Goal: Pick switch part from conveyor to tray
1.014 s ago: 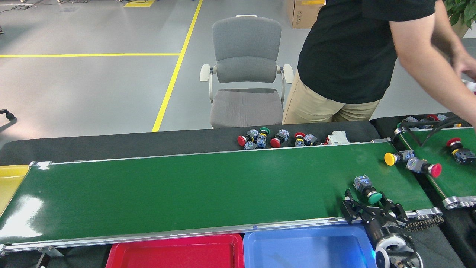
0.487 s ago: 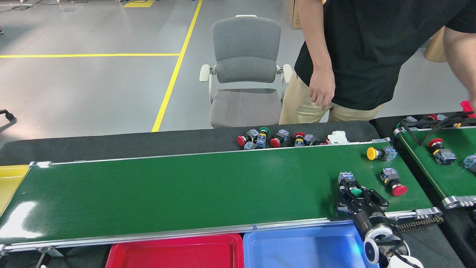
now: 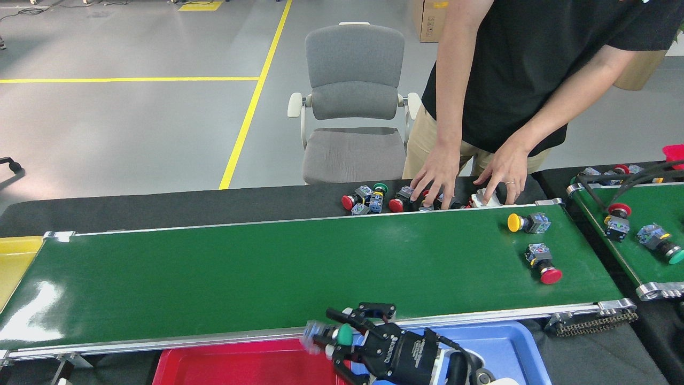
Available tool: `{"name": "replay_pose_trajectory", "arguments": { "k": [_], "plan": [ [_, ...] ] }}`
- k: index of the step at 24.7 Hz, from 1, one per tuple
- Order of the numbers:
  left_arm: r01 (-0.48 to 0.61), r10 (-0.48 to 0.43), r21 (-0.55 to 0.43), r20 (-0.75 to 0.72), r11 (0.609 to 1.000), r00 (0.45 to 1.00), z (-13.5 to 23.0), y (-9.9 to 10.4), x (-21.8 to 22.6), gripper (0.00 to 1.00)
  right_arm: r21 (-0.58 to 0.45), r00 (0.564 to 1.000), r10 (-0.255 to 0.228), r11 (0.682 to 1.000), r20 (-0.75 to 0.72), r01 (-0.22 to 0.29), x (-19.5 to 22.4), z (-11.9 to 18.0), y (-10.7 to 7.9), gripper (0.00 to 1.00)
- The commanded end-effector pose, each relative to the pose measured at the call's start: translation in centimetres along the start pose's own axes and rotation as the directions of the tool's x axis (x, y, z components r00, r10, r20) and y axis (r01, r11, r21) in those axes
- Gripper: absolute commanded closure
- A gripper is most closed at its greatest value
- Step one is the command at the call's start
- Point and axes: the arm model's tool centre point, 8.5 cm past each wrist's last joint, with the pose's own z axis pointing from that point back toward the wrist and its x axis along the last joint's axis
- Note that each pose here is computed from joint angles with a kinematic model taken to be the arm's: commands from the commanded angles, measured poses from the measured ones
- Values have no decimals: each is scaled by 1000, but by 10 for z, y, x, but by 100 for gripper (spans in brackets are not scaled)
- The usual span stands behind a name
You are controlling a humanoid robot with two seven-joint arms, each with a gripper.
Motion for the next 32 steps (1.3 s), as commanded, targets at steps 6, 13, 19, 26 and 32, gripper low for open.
{"name": "replay_pose_trajectory", "arguments": {
  "k": [6, 13, 19, 26, 32],
  "plan": [
    [15, -15, 14, 0, 1000, 1000, -2, 6, -6, 0, -129, 943, -122, 988, -311, 85, -45, 68, 4, 5],
    [13, -13, 8, 0, 1000, 1000, -1, 4, -6, 0, -226, 372, -236, 971, -898, 72, -67, 198, 41, 6],
    [18, -18, 5, 0, 1000, 1000, -1, 4, -7, 0, -185, 286, -211, 976, -935, 113, -51, 215, 63, 6],
    [17, -18, 11, 31, 1000, 999, -10, 5, 3, 0, -102, 258, -97, 995, -961, -6, -92, 202, 29, 7],
    [18, -19, 7, 43, 1000, 999, -11, 4, 6, 0, -83, 314, -94, 995, -945, 49, -114, 169, 31, 6]
  ]
}}
